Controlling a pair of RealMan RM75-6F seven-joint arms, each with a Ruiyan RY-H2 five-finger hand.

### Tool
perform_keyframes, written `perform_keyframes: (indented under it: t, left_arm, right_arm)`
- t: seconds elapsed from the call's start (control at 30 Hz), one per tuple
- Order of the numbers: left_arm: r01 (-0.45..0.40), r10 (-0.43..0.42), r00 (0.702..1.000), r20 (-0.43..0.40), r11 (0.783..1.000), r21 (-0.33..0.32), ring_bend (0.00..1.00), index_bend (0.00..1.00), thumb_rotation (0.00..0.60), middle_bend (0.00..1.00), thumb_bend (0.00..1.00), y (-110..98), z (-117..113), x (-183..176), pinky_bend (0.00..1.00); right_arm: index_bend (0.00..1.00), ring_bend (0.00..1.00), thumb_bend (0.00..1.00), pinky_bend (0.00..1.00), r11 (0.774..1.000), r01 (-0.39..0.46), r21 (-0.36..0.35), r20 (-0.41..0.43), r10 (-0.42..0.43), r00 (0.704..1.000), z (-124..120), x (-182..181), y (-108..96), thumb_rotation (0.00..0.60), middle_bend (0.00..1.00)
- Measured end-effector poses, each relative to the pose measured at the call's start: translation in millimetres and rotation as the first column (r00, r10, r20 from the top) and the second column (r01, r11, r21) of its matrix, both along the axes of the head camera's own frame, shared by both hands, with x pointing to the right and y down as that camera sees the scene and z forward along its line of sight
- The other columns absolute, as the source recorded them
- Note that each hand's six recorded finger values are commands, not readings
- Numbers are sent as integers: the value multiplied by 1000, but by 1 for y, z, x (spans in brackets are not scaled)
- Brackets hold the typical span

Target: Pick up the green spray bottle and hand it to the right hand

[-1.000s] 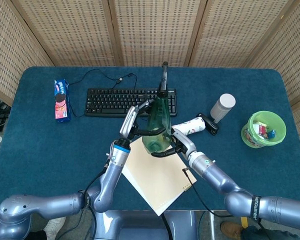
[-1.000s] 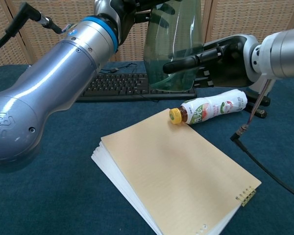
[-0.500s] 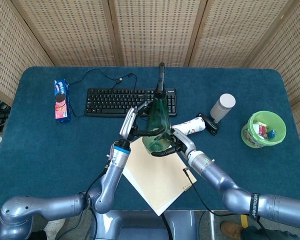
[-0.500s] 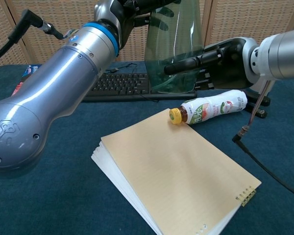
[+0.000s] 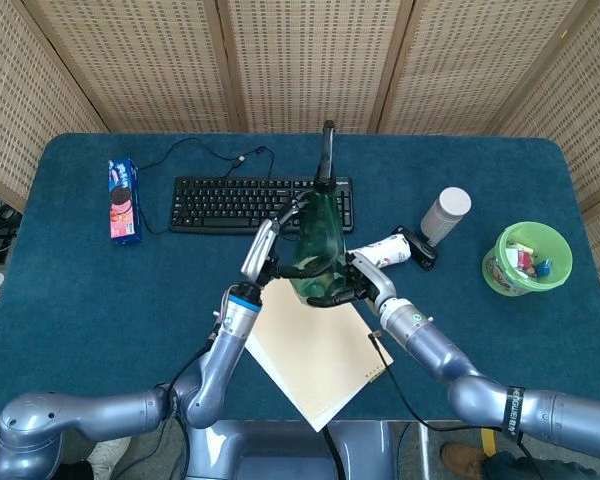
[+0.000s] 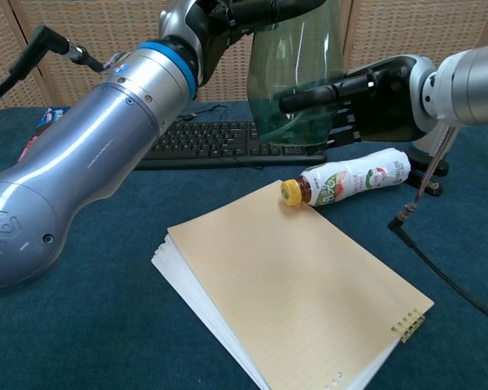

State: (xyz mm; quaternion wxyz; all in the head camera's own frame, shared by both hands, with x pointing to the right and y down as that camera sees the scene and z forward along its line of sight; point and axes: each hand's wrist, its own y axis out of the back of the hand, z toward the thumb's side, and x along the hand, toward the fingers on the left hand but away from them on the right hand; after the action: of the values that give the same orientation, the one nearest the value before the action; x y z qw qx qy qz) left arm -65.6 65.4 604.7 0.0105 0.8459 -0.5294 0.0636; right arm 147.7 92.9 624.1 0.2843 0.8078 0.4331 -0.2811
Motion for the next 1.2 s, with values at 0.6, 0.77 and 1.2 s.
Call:
perform_keyframes:
  t: [0.6,0.77,1.2]
  left_arm:
    - [10,-9,998,66,1000,-10,0,0,515,0,0,-14,-13,-62,0]
    - [37,-38,980,193,999,10,0,0,598,0,0,-22,-15,-113,0]
    - [147,-82,461,884,989,15,0,0,600,0,0,46,-35,-337,0]
  right_arm:
    - [576,695,796,576,999,-39,29,-27,40,999,1,21,-4,600,624]
    - [578,695,796,576,998,-43,50,-65,46,997,3,33,-5,600,625]
    - [582,695,794,575,975,90,201,-190,-51,980,-5,37,-1,600,626]
